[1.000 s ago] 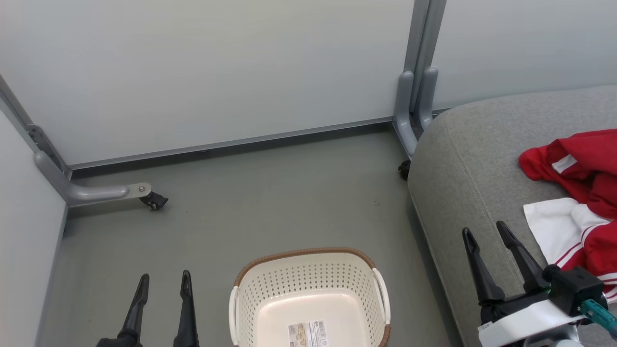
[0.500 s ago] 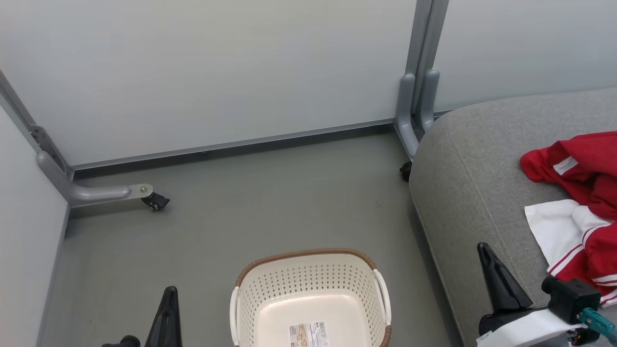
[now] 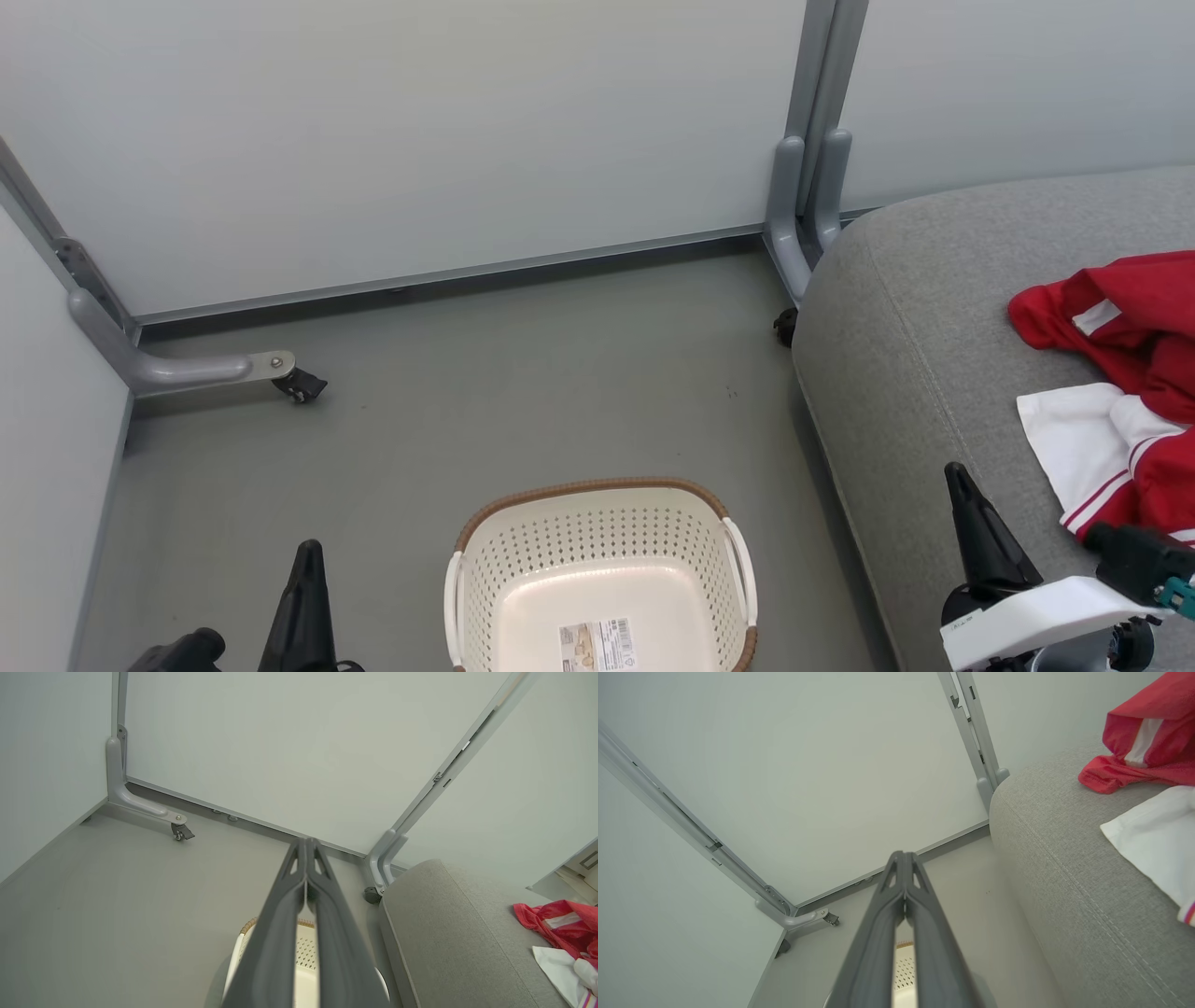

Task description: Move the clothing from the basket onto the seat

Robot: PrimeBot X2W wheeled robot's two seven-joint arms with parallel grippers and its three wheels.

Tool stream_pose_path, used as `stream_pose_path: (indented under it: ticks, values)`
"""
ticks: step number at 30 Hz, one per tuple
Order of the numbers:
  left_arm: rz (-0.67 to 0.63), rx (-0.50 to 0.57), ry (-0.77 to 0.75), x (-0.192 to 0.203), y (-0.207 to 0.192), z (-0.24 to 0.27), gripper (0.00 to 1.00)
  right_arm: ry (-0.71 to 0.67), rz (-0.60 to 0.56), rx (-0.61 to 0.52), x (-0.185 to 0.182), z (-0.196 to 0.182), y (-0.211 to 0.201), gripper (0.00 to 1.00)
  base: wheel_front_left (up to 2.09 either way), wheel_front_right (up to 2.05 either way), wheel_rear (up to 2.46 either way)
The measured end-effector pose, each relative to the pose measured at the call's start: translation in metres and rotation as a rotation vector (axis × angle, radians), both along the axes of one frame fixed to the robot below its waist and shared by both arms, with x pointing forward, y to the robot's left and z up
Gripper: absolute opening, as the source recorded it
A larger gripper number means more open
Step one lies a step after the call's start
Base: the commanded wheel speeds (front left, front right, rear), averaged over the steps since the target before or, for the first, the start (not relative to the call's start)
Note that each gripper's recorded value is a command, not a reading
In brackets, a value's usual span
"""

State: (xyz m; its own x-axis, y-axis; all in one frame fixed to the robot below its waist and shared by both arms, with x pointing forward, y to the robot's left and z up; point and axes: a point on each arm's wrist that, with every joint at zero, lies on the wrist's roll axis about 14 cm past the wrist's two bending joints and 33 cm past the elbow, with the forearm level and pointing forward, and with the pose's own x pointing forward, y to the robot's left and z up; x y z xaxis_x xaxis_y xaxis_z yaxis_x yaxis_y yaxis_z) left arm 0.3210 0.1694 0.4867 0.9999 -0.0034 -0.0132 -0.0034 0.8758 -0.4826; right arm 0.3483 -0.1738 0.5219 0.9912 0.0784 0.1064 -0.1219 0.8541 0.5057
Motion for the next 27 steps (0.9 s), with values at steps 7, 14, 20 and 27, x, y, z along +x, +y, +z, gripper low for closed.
stream_pose_path:
  ticks: [7,14,20,27]
  values:
    - [0.012,-0.104,0.017,0.007,0.004,-0.001,0.00,0.028,-0.012,0.101,0.004,-0.003,-0.005,0.00,0.00,0.00,0.00]
    - [0.019,-0.201,0.027,0.013,0.008,-0.001,0.00,0.049,-0.021,0.197,0.008,-0.005,-0.008,0.00,0.00,0.00,0.00]
    - [0.027,-0.287,0.035,0.017,0.011,-0.001,0.00,0.063,-0.027,0.275,0.012,-0.006,-0.011,0.00,0.00,0.00,0.00]
    - [0.031,-0.372,0.038,0.023,0.013,0.000,0.00,0.083,-0.032,0.359,0.014,-0.008,-0.014,0.00,0.00,0.00,0.00]
